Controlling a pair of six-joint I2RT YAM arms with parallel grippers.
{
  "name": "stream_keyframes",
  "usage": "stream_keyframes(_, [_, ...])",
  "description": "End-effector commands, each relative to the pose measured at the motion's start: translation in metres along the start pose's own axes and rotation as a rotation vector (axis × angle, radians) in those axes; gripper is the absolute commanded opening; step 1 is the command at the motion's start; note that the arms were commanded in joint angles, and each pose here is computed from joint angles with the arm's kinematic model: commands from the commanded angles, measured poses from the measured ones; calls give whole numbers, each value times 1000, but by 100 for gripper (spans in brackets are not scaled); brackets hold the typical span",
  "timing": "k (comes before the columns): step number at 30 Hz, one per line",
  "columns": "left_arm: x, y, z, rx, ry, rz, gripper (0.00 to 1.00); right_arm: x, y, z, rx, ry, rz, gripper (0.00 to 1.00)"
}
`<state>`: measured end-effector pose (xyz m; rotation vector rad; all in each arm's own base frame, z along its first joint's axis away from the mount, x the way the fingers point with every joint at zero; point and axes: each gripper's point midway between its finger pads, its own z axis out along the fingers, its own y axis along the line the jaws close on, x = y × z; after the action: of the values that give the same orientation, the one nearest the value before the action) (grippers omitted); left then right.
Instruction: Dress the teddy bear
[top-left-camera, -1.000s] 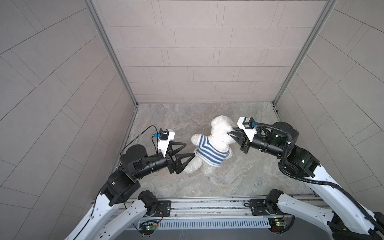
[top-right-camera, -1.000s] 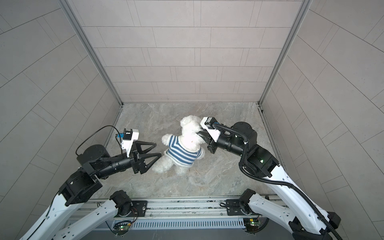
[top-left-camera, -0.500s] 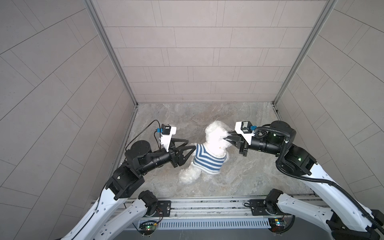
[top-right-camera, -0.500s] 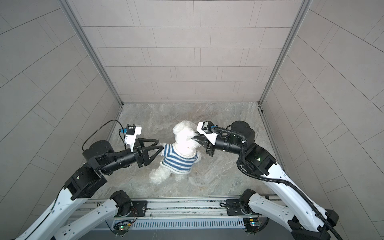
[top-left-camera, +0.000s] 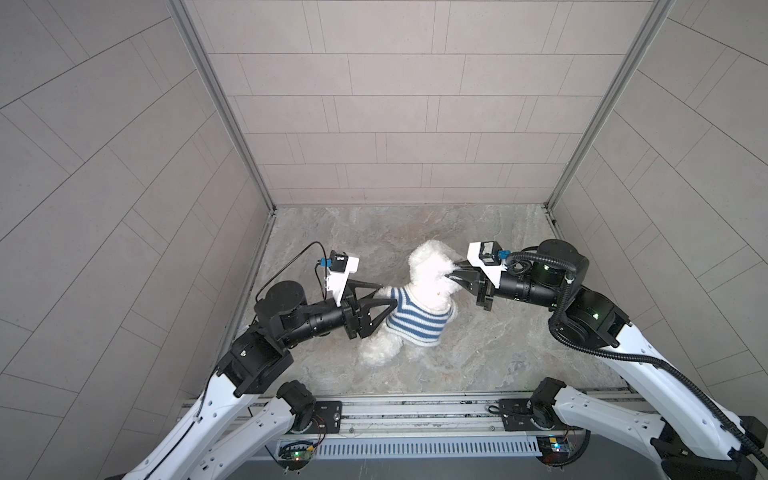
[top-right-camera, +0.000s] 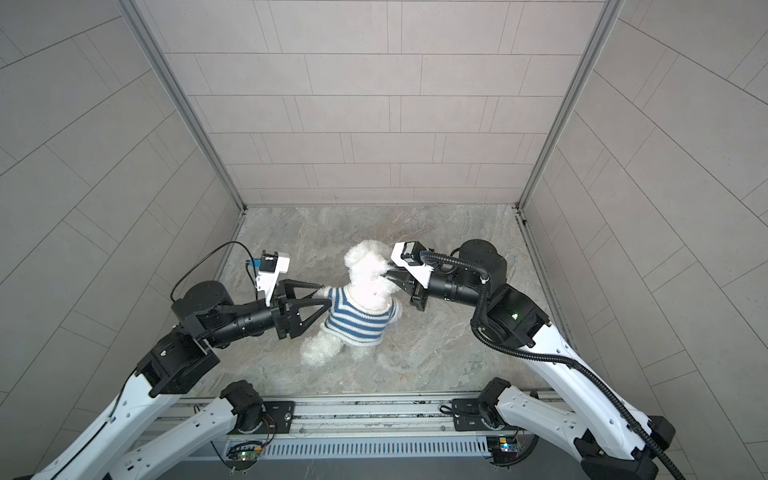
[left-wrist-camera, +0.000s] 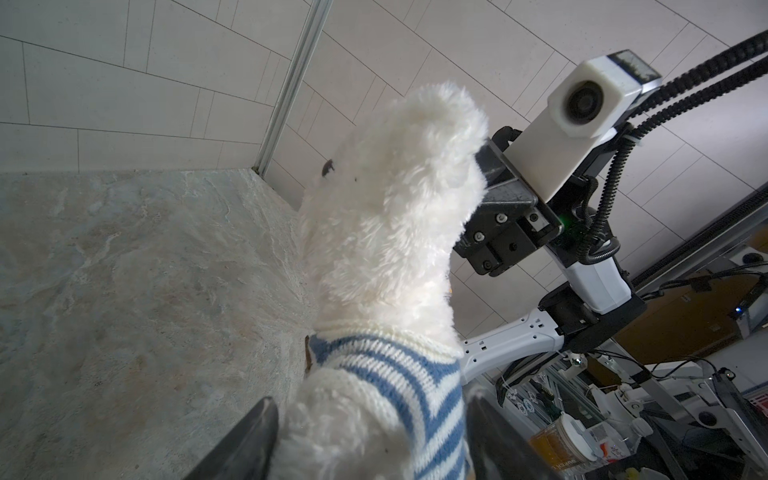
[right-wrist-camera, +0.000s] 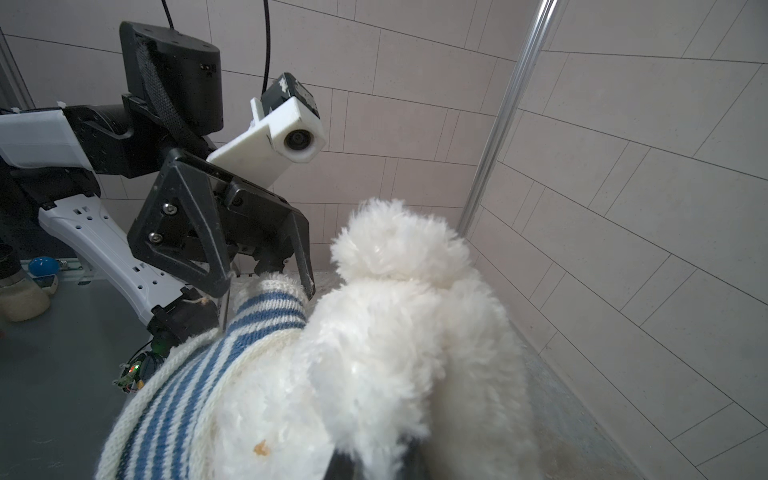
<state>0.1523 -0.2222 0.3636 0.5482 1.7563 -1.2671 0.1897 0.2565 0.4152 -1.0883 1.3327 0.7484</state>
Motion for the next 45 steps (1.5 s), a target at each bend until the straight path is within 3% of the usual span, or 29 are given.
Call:
stream_keyframes(1, [-1,2,2,6,-12,3,74,-36,2,-8,-10,-107,-69,0])
stream_keyframes(6, [3,6,4,-4,-5,1,72,-37,2,-6,-15,-118,-67,0])
stream_keyframes(9, [1,4,3,1,-15,2,65,-38,2,-6,-22,-118,-68,0])
stream_keyframes(20, [-1,2,0,6,-33,-7,25,-30,-7,-7,43,-100,-57,0])
stream_keyframes(23, [-1,5,1,-7,-40,-10,13,-22,-17,-7,105,-73,-42,12])
stream_keyframes(26, [2,14,4,-37,-36,-22,4,-6,-27,-8,167,-17,-15,31])
stream_keyframes(27, [3,19,5,-61,-34,-29,0,2,-28,-8,181,5,5,38])
stream_keyframes(32, [3,56,12,-229,-38,-77,0,42,-24,-12,205,74,120,64])
stream_keyframes(37, [8,114,11,-548,52,-44,0,68,-30,-27,311,85,174,73])
stream_keyframes(45, [28,187,18,-855,139,9,0,100,-66,-48,495,165,308,75])
